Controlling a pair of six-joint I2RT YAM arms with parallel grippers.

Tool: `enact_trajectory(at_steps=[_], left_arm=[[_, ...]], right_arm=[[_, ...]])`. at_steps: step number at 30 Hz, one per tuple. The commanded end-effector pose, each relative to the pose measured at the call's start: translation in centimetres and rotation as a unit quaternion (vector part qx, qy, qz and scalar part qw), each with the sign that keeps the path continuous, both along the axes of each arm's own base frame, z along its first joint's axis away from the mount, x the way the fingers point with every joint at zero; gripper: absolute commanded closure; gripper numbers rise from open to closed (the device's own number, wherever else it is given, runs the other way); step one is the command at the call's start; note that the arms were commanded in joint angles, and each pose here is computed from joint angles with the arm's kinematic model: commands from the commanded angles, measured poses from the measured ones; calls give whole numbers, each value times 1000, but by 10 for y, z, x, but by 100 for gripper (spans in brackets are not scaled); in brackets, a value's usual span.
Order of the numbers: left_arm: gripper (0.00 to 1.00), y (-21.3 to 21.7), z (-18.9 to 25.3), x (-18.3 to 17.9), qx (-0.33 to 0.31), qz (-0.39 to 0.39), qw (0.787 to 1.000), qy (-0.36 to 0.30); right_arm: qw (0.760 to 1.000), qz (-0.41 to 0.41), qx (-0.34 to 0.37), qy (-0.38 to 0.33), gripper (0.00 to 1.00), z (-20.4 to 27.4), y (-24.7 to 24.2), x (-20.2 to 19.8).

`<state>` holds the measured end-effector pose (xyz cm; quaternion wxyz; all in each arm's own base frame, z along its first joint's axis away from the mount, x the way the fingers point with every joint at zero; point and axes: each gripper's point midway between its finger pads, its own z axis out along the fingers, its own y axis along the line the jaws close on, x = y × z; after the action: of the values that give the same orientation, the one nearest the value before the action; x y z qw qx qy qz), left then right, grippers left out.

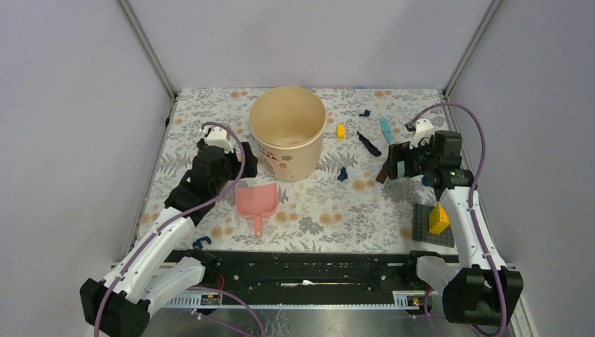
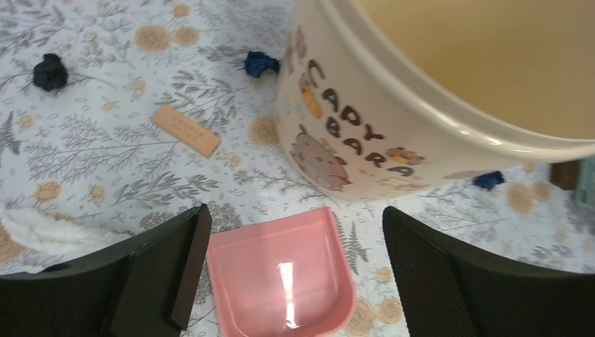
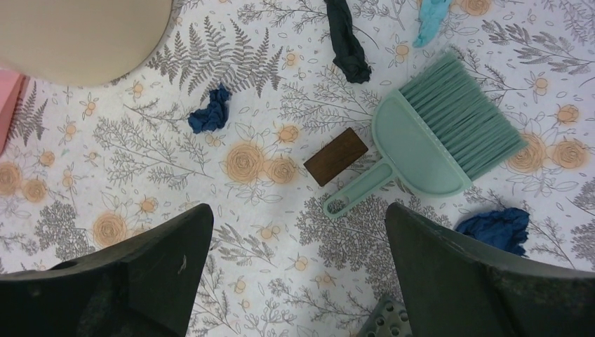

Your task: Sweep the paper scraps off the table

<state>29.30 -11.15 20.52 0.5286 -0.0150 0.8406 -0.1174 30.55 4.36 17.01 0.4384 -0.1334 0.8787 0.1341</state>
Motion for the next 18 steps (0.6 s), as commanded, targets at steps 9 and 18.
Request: enact_trajectory(at_steps=[9, 18], left_arm=[[1, -43, 51, -39, -78, -142, 986, -20], [1, -1, 17, -50, -60, -20, 997, 36]], right_arm=[[999, 24, -36, -5, 0, 0, -4, -21], [999, 37, -27, 10, 0, -13, 0, -18]])
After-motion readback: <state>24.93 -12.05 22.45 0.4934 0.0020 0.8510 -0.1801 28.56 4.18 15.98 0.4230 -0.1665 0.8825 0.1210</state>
